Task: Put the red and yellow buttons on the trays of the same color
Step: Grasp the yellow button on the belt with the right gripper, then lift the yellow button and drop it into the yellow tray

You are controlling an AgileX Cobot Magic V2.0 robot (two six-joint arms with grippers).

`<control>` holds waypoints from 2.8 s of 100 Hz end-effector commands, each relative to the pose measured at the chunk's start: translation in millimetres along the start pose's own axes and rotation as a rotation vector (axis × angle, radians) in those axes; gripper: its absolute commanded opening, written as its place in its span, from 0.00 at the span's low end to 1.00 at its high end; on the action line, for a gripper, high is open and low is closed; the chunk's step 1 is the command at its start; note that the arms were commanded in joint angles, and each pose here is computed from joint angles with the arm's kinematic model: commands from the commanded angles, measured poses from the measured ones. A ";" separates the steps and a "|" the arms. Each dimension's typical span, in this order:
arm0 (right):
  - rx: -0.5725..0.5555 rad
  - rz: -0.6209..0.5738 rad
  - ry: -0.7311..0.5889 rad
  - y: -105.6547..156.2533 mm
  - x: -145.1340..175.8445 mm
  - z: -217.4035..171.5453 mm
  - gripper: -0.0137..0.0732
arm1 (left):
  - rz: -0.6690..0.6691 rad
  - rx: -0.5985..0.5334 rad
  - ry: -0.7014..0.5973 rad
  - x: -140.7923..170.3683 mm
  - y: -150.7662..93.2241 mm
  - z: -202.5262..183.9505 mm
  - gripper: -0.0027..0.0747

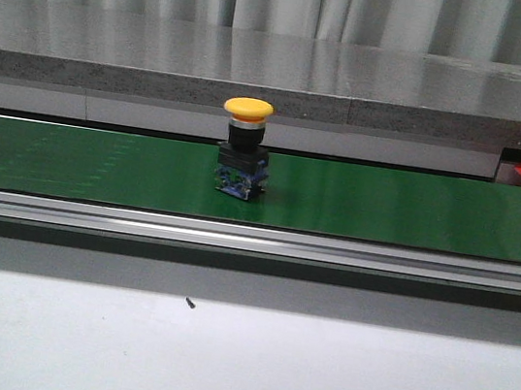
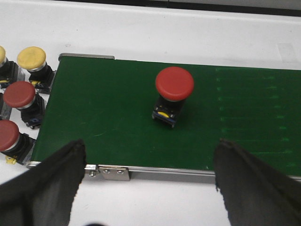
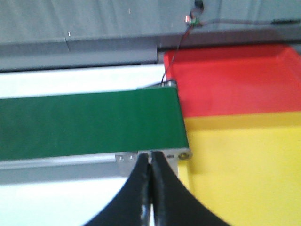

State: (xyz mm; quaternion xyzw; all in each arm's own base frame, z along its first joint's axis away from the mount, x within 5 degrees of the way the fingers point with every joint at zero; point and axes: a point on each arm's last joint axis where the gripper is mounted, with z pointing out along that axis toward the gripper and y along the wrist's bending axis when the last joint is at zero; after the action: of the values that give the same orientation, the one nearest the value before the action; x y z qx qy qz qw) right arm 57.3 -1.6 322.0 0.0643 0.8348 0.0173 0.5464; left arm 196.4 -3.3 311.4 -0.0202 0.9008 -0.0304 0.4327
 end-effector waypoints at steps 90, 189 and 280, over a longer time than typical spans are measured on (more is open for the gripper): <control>-0.396 -0.136 0.384 41.3 -87.6 131.3 0.89 | -0.033 0.022 -0.150 -11.2 -2.5 -10.6 0.74; -0.559 -0.380 0.523 139.6 -75.6 259.4 0.89 | -0.033 0.022 -0.152 -11.5 -2.5 -10.1 0.74; -0.371 -0.354 0.585 92.1 -99.5 263.2 0.46 | -0.033 0.022 -0.159 -12.1 -2.5 -10.2 0.74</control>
State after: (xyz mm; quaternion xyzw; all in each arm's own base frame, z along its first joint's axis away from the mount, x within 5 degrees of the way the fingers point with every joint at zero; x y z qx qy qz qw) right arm 354.6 87.5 268.2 -0.2166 0.9454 0.1160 0.2143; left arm 193.6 -3.8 309.8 -0.0268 0.8900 -0.0378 0.4535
